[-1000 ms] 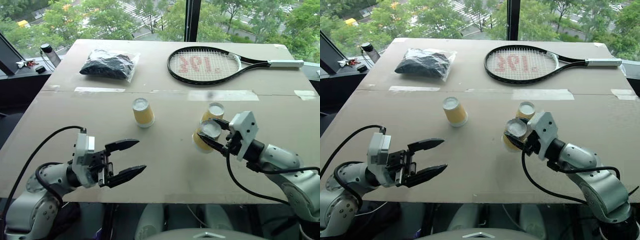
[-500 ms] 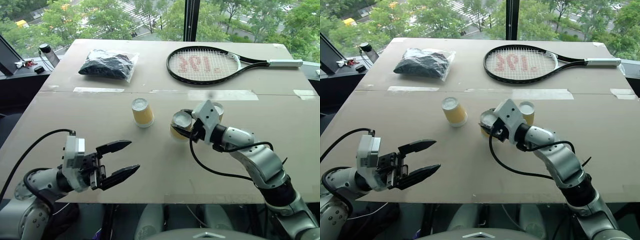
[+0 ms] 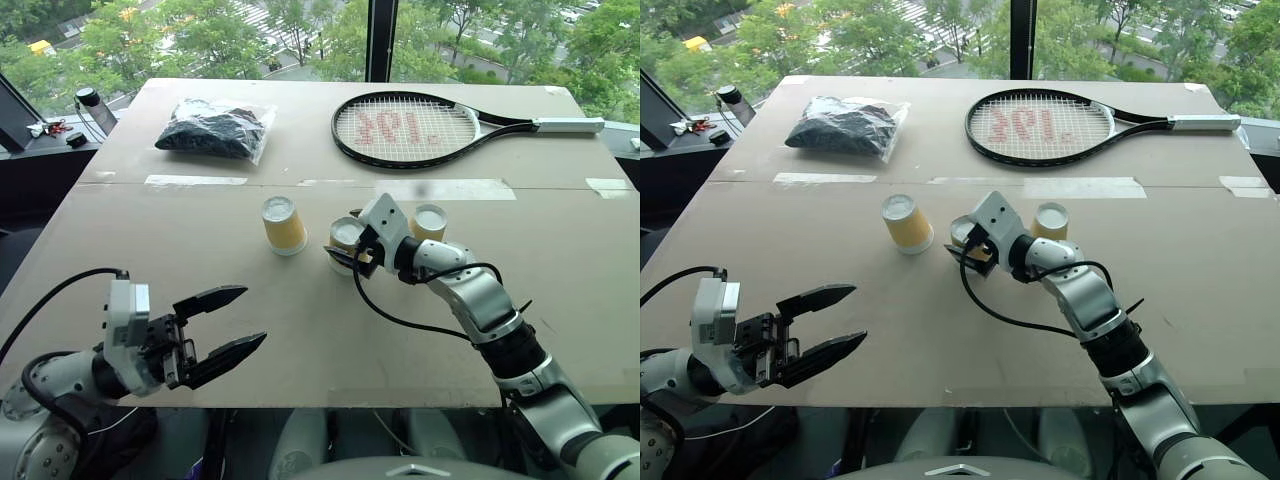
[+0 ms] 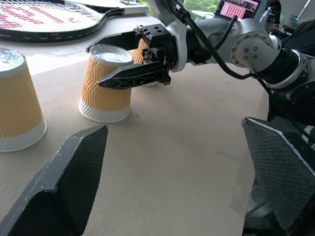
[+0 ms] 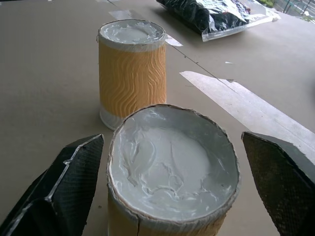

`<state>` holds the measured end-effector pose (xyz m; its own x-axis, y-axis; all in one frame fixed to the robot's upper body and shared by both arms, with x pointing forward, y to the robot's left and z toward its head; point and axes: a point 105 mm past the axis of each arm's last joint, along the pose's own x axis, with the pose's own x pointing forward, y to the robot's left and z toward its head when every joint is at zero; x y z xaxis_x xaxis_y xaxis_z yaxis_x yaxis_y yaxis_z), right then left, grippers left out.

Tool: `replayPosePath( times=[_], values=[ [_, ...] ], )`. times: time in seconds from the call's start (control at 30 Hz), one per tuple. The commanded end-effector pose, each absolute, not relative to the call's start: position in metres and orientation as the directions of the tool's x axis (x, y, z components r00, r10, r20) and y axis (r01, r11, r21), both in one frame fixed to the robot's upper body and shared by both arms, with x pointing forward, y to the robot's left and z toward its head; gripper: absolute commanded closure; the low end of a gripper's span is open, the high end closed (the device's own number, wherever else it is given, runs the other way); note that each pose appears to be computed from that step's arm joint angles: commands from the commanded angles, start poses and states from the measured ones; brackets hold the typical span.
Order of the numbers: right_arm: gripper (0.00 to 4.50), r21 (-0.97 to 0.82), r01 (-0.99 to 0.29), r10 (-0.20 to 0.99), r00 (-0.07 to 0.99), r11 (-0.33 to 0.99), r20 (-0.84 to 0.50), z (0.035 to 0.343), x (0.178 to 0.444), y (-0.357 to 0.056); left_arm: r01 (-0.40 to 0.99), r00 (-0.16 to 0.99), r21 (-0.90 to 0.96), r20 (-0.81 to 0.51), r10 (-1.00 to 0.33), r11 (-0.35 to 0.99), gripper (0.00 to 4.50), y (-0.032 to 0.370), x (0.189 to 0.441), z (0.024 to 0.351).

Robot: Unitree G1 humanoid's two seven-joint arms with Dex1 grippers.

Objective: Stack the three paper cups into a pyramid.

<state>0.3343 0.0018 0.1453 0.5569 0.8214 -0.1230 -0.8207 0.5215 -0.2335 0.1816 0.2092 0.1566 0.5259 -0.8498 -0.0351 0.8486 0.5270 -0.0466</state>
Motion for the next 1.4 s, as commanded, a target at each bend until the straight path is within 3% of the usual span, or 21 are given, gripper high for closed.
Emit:
replayPosePath(
  times=[0.03, 0.17, 0.27, 0.47, 0.7, 0.9, 1.07, 1.23, 1.4],
  values=[
    [0.05, -0.284, -0.814, 0.852, 0.522, 0.507, 0.027, 0.199, 0.324, -0.004, 0.843, 0.539, -0.001, -0.002, -0.843, 0.539, 0.0, 0.214, 0.179, 0.165],
    [0.05, -0.267, -0.818, 0.857, 0.508, 0.51, 0.08, 0.231, 0.311, -0.021, 0.833, 0.553, -0.004, 0.006, -0.833, 0.553, 0.0, 0.217, 0.18, 0.163],
    [0.05, -0.292, -0.756, 0.798, 0.601, 0.586, 0.048, 0.242, 0.317, -0.056, 0.834, 0.552, -0.001, 0.015, -0.834, 0.552, 0.0, 0.215, 0.183, 0.163],
    [0.05, -0.281, -0.64, 0.63, 0.765, 0.716, -0.137, 0.205, 0.342, -0.112, 0.851, 0.524, 0.008, 0.024, -0.851, 0.524, 0.0, 0.209, 0.189, 0.164],
    [0.05, -0.124, -0.634, 0.61, 0.771, 0.763, -0.183, 0.176, 0.347, -0.114, 0.855, 0.518, 0.005, 0.024, -0.855, 0.518, 0.0, 0.209, 0.189, 0.163],
    [0.05, -0.11, -0.639, 0.612, 0.764, 0.761, -0.202, 0.165, 0.347, -0.115, 0.856, 0.516, 0.004, 0.023, -0.856, 0.517, 0.0, 0.209, 0.188, 0.163],
    [2.24, -0.13, -0.645, 0.619, 0.762, 0.753, -0.191, 0.165, 0.346, -0.114, 0.856, 0.516, 0.003, 0.023, -0.856, 0.516, 0.0, 0.208, 0.187, 0.163],
    [2.28, -0.159, -0.743, 0.738, 0.667, 0.65, -0.1, 0.183, 0.323, -0.1, 0.858, 0.514, 0.003, 0.015, -0.858, 0.514, 0.0, 0.208, 0.188, 0.162],
    [2.28, -0.153, -0.861, 0.852, 0.504, 0.485, -0.139, 0.177, 0.286, -0.074, 0.859, 0.513, -0.003, 0.009, -0.859, 0.513, 0.0, 0.209, 0.189, 0.161]
  ],
)
